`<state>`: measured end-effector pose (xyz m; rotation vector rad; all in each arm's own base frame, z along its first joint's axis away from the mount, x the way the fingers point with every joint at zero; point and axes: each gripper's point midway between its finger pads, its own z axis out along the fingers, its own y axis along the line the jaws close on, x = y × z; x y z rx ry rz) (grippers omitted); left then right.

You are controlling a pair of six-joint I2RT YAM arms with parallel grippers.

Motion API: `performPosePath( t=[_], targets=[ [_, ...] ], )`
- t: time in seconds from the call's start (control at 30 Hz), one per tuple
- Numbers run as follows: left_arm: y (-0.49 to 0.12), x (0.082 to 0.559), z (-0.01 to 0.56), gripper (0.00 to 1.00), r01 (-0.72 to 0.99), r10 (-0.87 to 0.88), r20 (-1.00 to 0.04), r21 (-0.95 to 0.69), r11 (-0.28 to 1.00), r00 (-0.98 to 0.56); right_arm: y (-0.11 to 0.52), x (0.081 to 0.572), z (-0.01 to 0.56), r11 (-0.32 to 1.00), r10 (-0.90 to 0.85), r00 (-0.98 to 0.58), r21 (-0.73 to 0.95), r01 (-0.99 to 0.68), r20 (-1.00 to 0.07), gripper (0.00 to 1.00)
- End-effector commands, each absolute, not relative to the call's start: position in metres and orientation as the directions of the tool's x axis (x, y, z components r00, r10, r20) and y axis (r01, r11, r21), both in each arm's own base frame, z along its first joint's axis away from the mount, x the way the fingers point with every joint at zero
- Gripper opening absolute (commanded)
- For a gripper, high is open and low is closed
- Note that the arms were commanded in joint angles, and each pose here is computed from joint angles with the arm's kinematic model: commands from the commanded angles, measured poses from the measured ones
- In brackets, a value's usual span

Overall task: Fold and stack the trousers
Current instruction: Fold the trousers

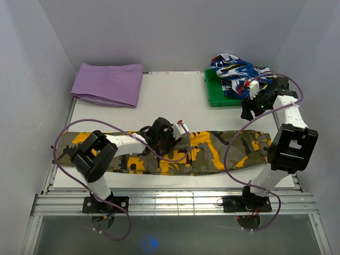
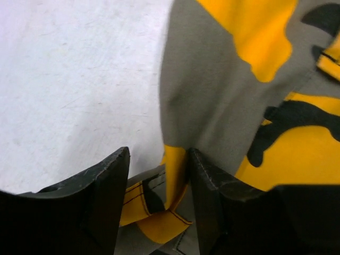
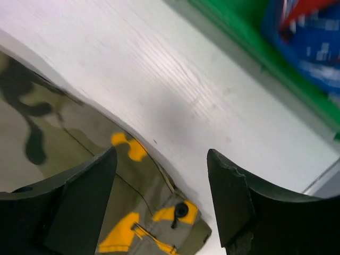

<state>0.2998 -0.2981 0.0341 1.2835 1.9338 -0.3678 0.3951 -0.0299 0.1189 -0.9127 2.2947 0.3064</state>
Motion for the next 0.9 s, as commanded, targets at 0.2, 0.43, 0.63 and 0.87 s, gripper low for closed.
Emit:
performPosePath(
  t=[0.2, 0.43, 0.63, 0.87],
  targets=[
    [-0.301, 0.327, 0.113, 0.98, 0.799, 0.578, -0.811, 0.286, 0.529, -0.092, 0.135, 0.393, 0.144, 0.466, -0.474, -0.471, 0.242, -0.851, -0.744, 0.73],
    [-0.29, 0.305, 0.162, 0.98, 0.812, 0.444, -0.863, 0.072, 0.579, -0.24, 0.205, 0.399, 0.113, 0.357, -0.476, -0.514, 0.377, -0.855, -0.713, 0.68],
    [-0.266, 0.307, 0.213, 0.98, 0.783, 0.227, -0.923, -0.115, 0.612, -0.312, 0.222, 0.374, 0.079, 0.301, -0.548, -0.556, 0.472, -0.829, -0.625, 0.56],
    [-0.245, 0.323, 0.218, 0.98, 0.724, 0.136, -0.89, -0.257, 0.64, -0.436, 0.232, 0.346, 0.084, 0.221, -0.589, -0.532, 0.513, -0.83, -0.608, 0.44]
  ],
)
